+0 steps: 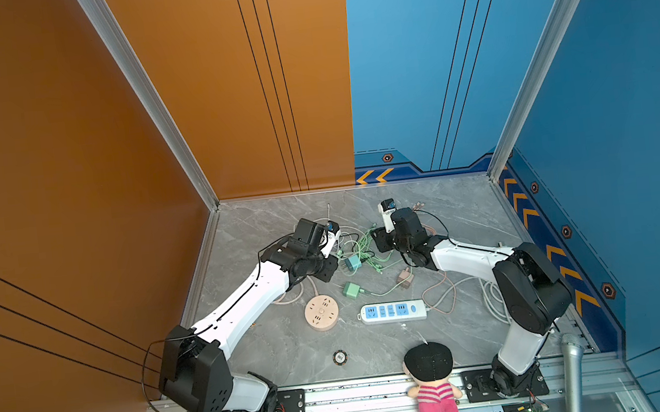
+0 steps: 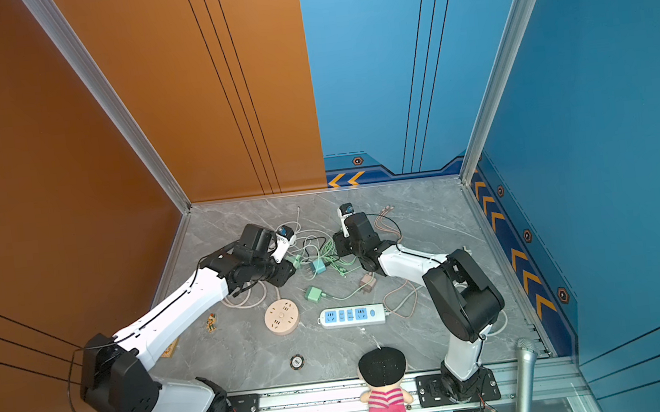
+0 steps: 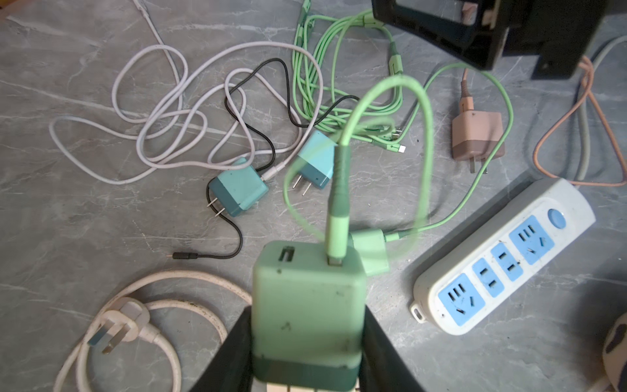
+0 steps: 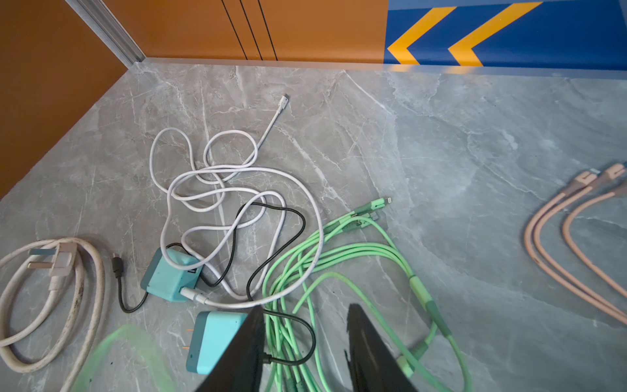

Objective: Insert the plug

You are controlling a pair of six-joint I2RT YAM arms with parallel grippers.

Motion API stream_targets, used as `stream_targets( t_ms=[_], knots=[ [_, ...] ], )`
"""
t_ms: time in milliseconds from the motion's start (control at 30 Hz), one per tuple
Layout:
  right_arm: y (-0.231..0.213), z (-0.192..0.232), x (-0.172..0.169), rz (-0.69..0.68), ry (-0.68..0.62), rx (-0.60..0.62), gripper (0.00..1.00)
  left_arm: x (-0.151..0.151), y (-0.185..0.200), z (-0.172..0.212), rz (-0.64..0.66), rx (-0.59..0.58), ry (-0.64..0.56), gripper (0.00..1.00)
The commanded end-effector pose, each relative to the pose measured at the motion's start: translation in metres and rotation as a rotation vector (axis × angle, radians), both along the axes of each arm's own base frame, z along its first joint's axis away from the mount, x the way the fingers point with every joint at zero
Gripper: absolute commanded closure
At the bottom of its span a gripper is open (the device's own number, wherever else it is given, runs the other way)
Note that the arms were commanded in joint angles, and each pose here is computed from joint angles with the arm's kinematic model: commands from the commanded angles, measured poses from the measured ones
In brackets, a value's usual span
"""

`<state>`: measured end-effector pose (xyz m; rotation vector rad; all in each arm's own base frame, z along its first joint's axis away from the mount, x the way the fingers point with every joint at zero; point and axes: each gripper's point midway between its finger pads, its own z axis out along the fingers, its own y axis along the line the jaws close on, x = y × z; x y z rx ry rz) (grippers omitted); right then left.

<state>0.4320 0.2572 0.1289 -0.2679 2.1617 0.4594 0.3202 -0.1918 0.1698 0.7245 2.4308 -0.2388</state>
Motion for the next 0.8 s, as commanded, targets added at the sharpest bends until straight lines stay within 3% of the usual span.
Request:
stream_targets(
  t_ms=[0, 300, 533, 767],
  knots=[
    [-0.006, -0.016, -0.007, -0.012, 0.057, -0.04, 0.49, 0.01, 0.015, 0.018, 0.076, 0.022, -0.053, 0.68],
    [0.004, 0.029, -0.036, 0.119, 0.098, 0.071, 0.48, 0.019, 0.027, 0.012, 0.141, 0.075, -0.074, 0.68],
    [0.029, 0.074, -0.073, 0.306, 0.12, 0.228, 0.46, 0.019, 0.023, 0.019, 0.11, 0.059, -0.102, 0.68],
    [0.056, 0.089, -0.104, 0.471, 0.193, 0.311, 0.45, 0.015, 0.016, 0.029, 0.076, 0.011, -0.141, 0.68]
  ],
)
